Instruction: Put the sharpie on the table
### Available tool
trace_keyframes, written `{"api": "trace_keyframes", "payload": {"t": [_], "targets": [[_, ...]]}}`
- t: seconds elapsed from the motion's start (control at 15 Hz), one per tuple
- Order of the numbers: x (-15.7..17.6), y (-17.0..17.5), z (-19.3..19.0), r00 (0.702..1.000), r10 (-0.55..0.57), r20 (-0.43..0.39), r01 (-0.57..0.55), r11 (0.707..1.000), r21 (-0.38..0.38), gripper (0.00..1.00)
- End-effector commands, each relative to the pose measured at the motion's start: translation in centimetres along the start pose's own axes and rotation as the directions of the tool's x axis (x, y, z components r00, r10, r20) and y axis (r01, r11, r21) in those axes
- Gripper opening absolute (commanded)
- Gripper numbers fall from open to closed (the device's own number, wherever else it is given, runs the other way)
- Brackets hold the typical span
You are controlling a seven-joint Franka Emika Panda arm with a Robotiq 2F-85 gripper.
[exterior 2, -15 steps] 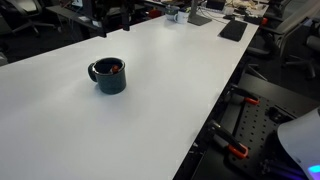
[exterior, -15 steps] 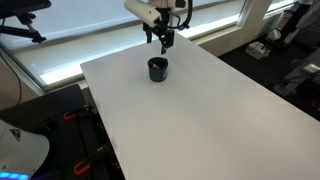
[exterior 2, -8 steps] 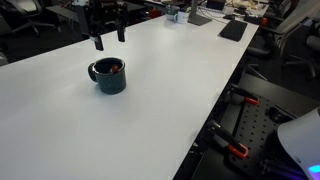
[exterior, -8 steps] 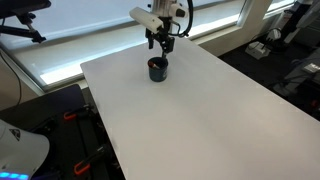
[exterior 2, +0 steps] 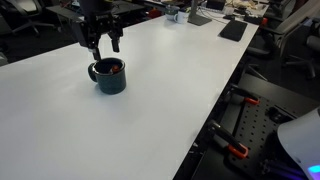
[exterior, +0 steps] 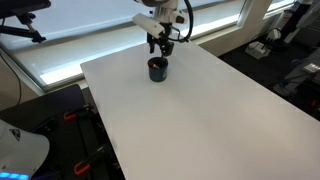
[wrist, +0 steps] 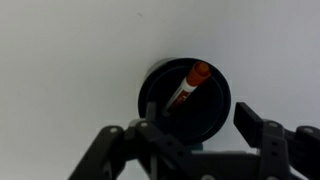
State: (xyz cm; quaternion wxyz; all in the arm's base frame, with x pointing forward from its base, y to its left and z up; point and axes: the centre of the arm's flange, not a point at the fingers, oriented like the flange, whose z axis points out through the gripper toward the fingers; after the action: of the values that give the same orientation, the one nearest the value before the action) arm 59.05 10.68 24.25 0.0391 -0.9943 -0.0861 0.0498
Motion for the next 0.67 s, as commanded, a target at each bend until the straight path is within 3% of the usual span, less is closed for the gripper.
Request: {"api": "trace_keyframes", "payload": {"t": [0.0, 0.6], "targets": [[0.9, -0.4, 0.1, 1.000, -0.004, 0.024, 0.004, 1.000, -0.011, 0.78], [0.7, 1.0, 2.6, 0.997, 0.005, 0.076, -0.002, 0.999, -0.033, 0.69]]}}
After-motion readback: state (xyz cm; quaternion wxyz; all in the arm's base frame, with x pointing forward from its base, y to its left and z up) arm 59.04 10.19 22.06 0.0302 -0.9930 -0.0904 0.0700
